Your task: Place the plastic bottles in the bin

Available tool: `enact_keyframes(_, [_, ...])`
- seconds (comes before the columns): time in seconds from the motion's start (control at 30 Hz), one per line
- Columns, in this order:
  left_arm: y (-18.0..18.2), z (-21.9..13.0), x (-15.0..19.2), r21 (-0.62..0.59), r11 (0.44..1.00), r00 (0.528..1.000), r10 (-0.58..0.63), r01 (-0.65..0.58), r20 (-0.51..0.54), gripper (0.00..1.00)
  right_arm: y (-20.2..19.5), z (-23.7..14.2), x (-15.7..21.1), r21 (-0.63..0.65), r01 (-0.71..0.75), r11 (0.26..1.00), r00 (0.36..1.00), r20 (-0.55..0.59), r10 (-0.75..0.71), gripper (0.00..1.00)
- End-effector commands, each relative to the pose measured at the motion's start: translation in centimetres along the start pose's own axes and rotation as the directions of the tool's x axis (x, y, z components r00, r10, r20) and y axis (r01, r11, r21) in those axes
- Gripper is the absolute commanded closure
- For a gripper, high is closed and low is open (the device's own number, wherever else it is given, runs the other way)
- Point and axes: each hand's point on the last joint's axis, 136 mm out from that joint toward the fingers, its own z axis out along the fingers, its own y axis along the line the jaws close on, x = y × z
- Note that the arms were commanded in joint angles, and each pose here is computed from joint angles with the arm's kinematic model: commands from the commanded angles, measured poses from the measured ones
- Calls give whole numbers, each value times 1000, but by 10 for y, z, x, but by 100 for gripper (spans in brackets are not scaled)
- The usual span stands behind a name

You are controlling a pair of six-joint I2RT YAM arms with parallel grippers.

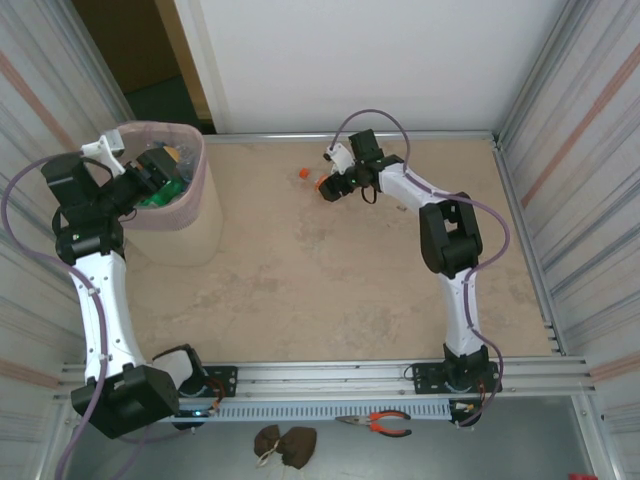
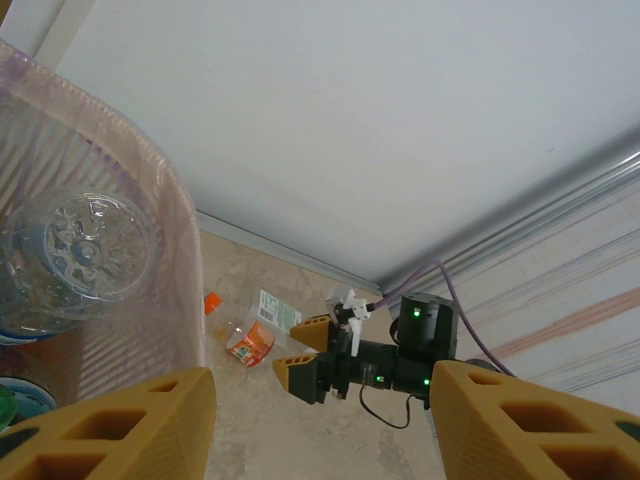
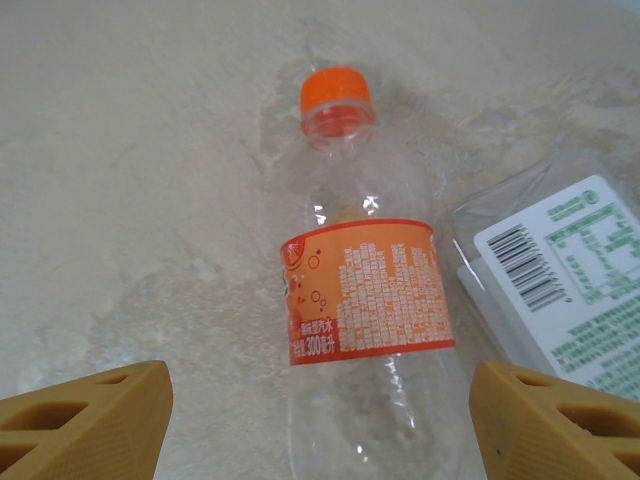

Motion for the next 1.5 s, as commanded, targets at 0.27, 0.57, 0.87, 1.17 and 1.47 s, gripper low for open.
enact_keyframes(0.27, [5, 7, 3, 9, 1000, 999, -21, 21, -28, 40, -17, 30, 28, 39, 47, 998, 991, -125, -42, 24])
enact_keyframes(0.57, [11, 11, 4, 6, 999, 999, -35, 35, -36, 39, -16, 47, 42, 47, 58, 997, 983, -175, -49, 26])
enact_keyframes(0.87, [12, 11, 6, 6, 999, 999, -37, 37, -40, 39, -10, 50, 45, 36, 69, 997, 980, -188, -61, 34])
enact_keyframes(1.17, [-2, 13, 10, 42, 999, 998, 19, -17, -58, 41, 16, -2, 21, 46, 150, 988, 984, -105, -144, 42])
enact_keyframes(1.47, [-51, 26, 38, 183, 966, 963, 211, -180, -168, 41, 84, -81, 19, 9, 396, 918, 918, -39, -395, 45])
